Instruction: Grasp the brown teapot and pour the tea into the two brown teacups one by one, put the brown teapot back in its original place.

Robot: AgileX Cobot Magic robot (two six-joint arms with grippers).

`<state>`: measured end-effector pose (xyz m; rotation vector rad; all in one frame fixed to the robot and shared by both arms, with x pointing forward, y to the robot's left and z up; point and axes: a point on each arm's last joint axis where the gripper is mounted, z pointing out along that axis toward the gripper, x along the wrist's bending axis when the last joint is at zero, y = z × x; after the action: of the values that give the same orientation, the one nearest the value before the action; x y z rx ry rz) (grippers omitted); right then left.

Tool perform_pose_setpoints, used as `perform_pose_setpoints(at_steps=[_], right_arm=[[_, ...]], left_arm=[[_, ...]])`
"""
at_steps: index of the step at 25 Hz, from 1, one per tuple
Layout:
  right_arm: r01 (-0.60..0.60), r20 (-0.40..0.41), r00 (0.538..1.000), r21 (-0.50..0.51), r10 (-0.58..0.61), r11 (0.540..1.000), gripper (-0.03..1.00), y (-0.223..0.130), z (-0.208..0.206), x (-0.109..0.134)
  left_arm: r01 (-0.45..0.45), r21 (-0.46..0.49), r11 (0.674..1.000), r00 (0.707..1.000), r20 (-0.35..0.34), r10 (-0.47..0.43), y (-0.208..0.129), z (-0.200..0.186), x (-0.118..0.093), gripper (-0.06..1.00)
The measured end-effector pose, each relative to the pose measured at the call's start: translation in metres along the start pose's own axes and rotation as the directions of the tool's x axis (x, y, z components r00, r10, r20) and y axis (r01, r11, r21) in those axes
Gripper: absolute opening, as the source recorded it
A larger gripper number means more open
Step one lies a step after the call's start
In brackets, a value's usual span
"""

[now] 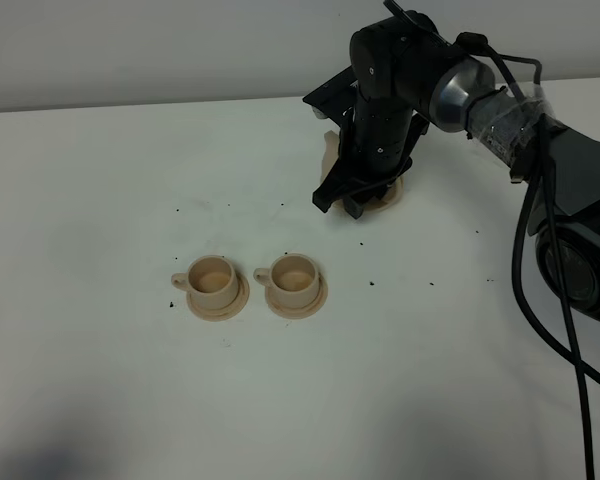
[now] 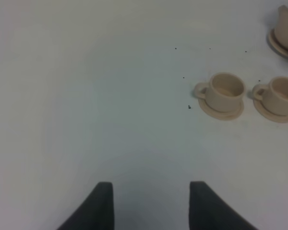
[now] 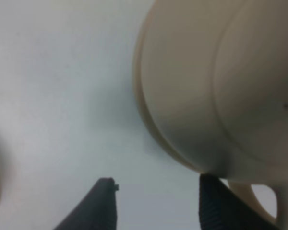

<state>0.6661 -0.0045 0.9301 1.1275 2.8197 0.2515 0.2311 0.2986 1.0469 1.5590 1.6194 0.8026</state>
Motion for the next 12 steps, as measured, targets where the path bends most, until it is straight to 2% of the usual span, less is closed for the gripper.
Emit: perform_pose_setpoints(at_steps=[5, 12], right_arm=[[-0.027, -0.005, 1.000, 0.007, 0.027, 1.000, 0.42, -0.002, 0.003, 0.001], [-0.044, -0.012, 0.999, 0.071, 0.045, 0.997, 0.42, -0.020, -0.002, 0.004]], left_arm=[[0.000, 0.000, 1.000, 1.000, 0.000, 0.000, 0.000, 0.000, 0.000, 0.41], [0.000, 0.000, 1.000, 1.000, 0.000, 0.000, 0.000, 0.000, 0.000, 0.41]])
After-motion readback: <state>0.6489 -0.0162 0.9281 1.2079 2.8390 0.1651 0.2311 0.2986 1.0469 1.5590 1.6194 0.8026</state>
